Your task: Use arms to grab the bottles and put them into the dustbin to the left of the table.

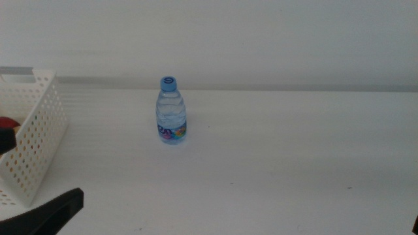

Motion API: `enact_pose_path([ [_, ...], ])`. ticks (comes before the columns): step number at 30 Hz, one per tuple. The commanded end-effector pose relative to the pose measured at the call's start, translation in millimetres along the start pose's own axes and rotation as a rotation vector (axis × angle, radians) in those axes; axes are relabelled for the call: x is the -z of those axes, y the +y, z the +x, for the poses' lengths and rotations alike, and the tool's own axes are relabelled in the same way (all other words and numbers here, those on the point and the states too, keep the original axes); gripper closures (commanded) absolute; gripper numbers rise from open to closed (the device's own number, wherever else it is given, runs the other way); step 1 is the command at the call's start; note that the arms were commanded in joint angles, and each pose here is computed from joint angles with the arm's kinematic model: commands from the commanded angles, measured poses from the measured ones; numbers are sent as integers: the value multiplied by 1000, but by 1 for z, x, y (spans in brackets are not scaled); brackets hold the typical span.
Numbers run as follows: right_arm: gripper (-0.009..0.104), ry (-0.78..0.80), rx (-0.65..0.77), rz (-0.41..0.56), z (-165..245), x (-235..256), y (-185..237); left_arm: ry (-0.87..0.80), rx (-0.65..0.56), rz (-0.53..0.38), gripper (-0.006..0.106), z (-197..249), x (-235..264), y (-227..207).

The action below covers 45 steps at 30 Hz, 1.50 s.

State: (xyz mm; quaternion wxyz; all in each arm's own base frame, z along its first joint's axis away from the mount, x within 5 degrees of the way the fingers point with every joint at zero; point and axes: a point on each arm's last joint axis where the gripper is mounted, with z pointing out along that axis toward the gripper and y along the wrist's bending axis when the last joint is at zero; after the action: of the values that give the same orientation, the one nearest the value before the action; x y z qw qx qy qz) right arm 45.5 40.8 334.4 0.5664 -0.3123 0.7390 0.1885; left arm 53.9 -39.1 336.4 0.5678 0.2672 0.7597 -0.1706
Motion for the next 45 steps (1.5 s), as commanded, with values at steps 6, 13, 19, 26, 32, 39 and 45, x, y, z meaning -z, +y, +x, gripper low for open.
enact_pose_path([
  [6, 4, -17, 6, 1, -1, 0, 0, -24, -14, -5, 7, 3, -3, 0],
  [13, 4, -17, 6, 1, -1, 0, 0, -231, -56, -16, 7, 20, -26, -1],
  [19, 4, -17, 6, 1, -1, 0, 0, -196, -85, -23, 7, 42, -46, -2],
  [26, 4, -17, 6, 1, -1, 0, 0, -88, 7, -55, 7, 49, -68, 3],
  [32, 4, -17, 6, 1, -1, 0, 0, -39, -2, -52, 7, 52, -91, 5],
  [39, 4, -17, 6, 1, -1, 0, 0, 37, 73, -87, 7, 66, -133, 14],
  [45, 4, -17, 6, 1, -1, 0, 0, -40, 116, -147, 7, 73, -165, 30],
])
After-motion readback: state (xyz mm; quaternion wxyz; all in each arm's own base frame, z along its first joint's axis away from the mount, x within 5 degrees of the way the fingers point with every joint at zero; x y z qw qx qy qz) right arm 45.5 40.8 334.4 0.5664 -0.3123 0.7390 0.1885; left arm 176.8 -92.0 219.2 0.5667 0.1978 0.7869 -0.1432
